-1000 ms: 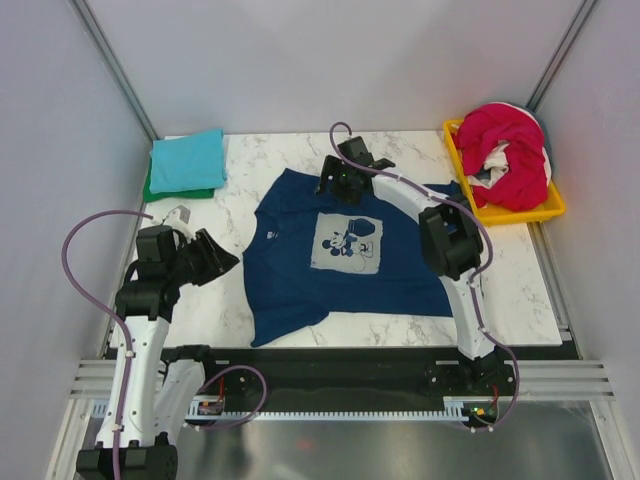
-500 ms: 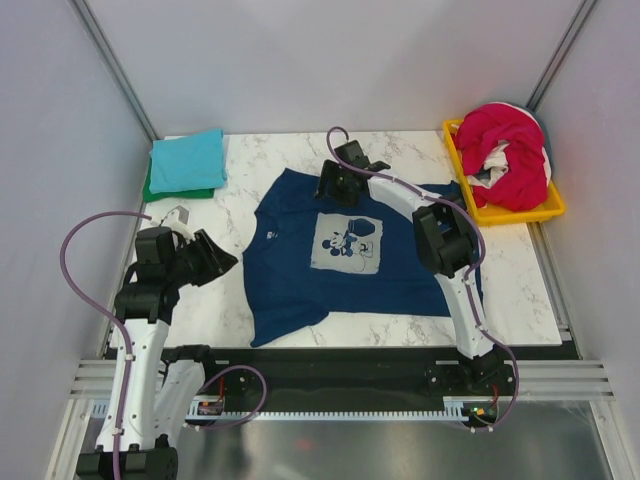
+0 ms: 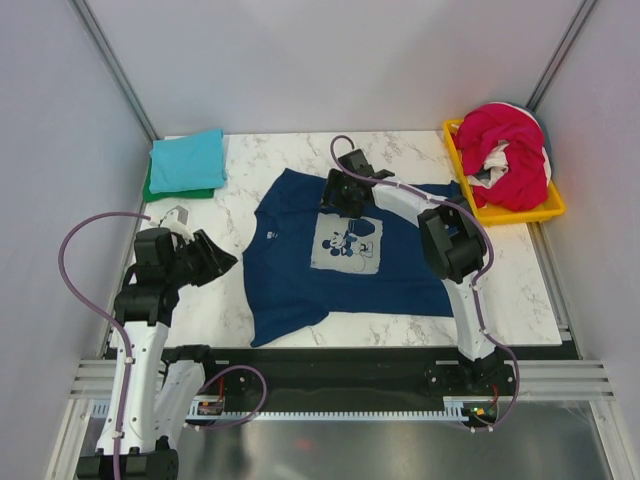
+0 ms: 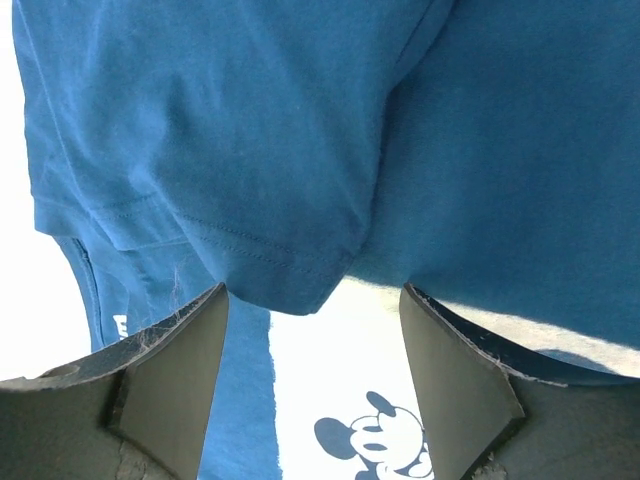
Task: Fold and stack the t-shirts
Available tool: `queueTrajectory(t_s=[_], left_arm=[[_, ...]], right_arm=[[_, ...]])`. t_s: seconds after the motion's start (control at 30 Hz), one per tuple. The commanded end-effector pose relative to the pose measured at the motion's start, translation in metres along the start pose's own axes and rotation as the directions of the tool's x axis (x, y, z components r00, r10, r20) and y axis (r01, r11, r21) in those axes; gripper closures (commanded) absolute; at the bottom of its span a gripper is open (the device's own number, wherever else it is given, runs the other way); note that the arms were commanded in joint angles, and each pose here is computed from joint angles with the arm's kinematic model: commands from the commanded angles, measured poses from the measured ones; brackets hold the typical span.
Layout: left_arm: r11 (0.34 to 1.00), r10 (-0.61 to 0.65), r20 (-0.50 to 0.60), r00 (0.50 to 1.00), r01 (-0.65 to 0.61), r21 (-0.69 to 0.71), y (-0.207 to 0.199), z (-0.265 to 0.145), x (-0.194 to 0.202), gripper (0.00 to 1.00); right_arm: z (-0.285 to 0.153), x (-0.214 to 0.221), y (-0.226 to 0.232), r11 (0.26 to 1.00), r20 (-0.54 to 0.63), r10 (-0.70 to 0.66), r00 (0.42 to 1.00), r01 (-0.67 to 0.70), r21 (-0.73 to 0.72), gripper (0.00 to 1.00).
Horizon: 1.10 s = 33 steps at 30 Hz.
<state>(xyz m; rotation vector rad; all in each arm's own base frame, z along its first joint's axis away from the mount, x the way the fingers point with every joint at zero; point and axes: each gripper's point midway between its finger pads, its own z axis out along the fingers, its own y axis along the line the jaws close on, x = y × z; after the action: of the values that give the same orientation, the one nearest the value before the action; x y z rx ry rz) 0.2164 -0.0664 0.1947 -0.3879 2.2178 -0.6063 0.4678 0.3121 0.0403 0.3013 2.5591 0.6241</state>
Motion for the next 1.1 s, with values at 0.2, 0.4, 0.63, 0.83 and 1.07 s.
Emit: queueTrajectory(t_s=[0.2,0.4,0.63,0.83,1.07], left_arm=[[1.000,0.029,0.049,0.998,-0.029,0.002,0.000,-0.001,-0.009,0.54],[1.000,0.030,0.049,0.998,-0.031,0.004,-0.001,-0.001,-0.009,0.54],[1.000,0.030,0.051,0.998,-0.030,0.007,-0.001,-0.002,-0.009,0.54],[0.999,0.031,0.051,0.998,-0.032,0.008,-0.001,-0.002,-0.009,0.55],[1.000,0.030,0.046,0.998,-0.030,0.007,-0.001,-0.001,-0.009,0.55]], right_arm=[[-0.004,-0.016,0.043,0.996,0.041,0.009,0.999,-0.005,-0.091,0.26],[0.001,-0.017,0.049,0.995,0.039,0.001,0.999,0.002,-0.095,0.34],[0.004,-0.010,0.040,0.997,0.022,-0.005,1.000,0.007,-0.073,0.55],[0.002,-0.006,0.027,0.999,0.028,-0.032,0.999,0.033,-0.022,0.59],[-0.032,-0.022,0.026,0.986,0.156,-0.149,0.976,0.135,0.100,0.33]])
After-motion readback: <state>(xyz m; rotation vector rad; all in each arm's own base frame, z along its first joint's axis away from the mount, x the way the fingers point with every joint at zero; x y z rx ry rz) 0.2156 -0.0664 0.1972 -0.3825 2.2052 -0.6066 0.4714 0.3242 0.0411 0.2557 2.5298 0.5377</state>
